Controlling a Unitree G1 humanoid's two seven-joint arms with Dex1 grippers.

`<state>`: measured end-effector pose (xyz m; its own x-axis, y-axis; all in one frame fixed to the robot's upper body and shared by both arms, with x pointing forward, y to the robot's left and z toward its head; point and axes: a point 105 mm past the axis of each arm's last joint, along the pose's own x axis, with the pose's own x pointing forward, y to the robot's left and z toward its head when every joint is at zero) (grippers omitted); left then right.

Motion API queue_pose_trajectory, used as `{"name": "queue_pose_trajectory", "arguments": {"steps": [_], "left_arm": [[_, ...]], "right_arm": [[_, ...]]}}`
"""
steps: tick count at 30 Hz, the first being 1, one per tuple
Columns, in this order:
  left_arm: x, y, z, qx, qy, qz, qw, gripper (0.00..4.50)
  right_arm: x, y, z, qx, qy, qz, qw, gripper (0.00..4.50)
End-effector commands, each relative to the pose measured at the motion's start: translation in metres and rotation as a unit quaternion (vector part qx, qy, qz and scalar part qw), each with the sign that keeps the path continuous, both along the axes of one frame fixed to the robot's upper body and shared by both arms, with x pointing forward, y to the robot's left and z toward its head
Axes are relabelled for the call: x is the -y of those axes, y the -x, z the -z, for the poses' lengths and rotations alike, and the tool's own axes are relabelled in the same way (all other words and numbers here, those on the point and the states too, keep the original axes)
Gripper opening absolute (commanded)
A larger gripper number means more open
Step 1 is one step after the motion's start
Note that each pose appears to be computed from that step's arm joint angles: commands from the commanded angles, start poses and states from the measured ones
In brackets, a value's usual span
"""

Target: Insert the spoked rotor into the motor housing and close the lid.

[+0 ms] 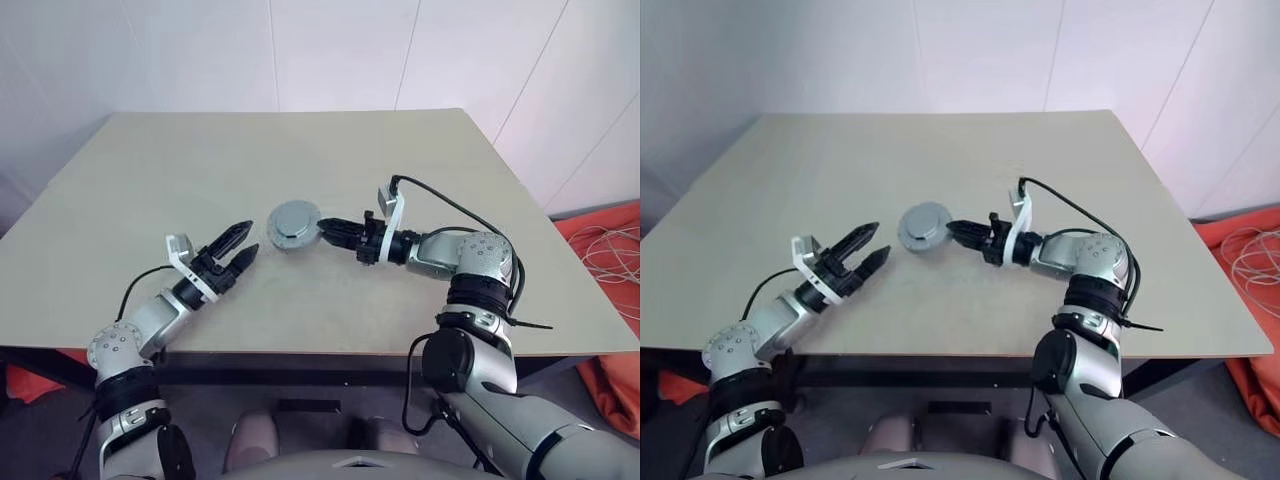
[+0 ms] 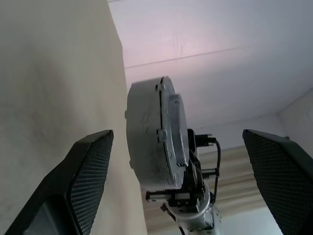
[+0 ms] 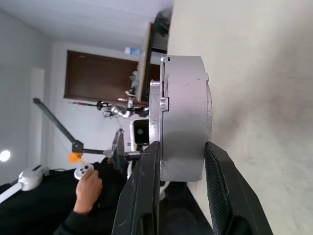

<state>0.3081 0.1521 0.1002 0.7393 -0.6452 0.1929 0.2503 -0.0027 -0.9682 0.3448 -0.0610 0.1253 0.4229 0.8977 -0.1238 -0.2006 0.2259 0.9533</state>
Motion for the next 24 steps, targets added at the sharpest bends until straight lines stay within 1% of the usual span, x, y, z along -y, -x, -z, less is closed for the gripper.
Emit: {"name": "queue_pose_trajectory", "arguments": {"steps": [1, 9, 16, 19, 24], "left_arm": [[0.008, 0.0, -0.01, 0.013, 0.019, 0.021, 1.0, 4.5], [0.02, -0.004, -0.018, 0.023, 0.038, 0.03, 0.999, 4.5], [0.022, -0.006, -0.025, 0.037, 0.051, 0.028, 0.998, 4.5], [0.023, -0.005, -0.026, 0.04, 0.056, 0.03, 0.997, 3.91], [0.023, -0.005, -0.027, 0.042, 0.06, 0.028, 0.997, 2.35]], "right_arm": [[-0.008, 0.0, -0.031, 0.051, -0.041, -0.02, 0.998, 1.08], [-0.016, 0.008, -0.036, 0.061, -0.053, -0.042, 0.996, 1.08], [-0.018, 0.013, -0.036, 0.062, -0.054, -0.053, 0.995, 1.08], [-0.019, 0.014, -0.035, 0.061, -0.054, -0.055, 0.995, 1.08], [-0.02, 0.015, -0.035, 0.059, -0.052, -0.057, 0.995, 1.08]]}}
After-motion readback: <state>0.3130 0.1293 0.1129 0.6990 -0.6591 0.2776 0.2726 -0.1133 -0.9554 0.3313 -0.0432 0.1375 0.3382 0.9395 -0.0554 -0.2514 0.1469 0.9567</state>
